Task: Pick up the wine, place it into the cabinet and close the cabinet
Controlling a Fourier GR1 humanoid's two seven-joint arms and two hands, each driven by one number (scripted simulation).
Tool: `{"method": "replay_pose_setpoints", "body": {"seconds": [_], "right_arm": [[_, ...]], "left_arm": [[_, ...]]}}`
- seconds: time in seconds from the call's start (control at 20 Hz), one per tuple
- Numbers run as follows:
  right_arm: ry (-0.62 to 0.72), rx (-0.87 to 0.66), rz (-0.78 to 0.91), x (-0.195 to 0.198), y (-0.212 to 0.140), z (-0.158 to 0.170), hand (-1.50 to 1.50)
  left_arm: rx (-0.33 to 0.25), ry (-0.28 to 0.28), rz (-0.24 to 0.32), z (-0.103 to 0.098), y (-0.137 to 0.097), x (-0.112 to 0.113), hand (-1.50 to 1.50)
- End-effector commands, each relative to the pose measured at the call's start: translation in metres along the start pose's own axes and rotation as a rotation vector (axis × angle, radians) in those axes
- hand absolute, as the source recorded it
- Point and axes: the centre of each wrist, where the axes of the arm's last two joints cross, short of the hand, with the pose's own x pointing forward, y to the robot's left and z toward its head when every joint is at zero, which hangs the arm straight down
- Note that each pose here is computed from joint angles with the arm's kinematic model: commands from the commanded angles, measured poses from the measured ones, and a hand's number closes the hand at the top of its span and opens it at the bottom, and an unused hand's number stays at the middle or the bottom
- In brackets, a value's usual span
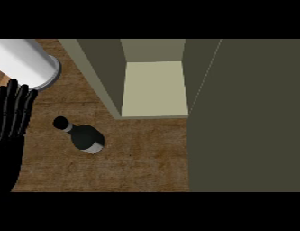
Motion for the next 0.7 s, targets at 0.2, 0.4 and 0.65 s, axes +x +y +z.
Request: {"method": "replay_pose_setpoints", "body": {"seconds": [0.2,0.4,0.65], "right_arm": [[-0.067,0.001,-0.019,0.021,-0.001,0.028,-1.50],[0.134,0.229,-0.188,0.001,0.018,0.031,-1.50],[0.116,0.230,-0.203,0.048,0.000,0.047,-1.50]], "left_arm": [[0.236,-0.023,-0.147,-0.042,-0.016,-0.023,-1.50],[0.337,0.134,0.210,-0.051,-0.021,-0.019,-1.50],[0.356,0.139,0.235,-0.080,-0.034,-0.014,-1.50]]}}
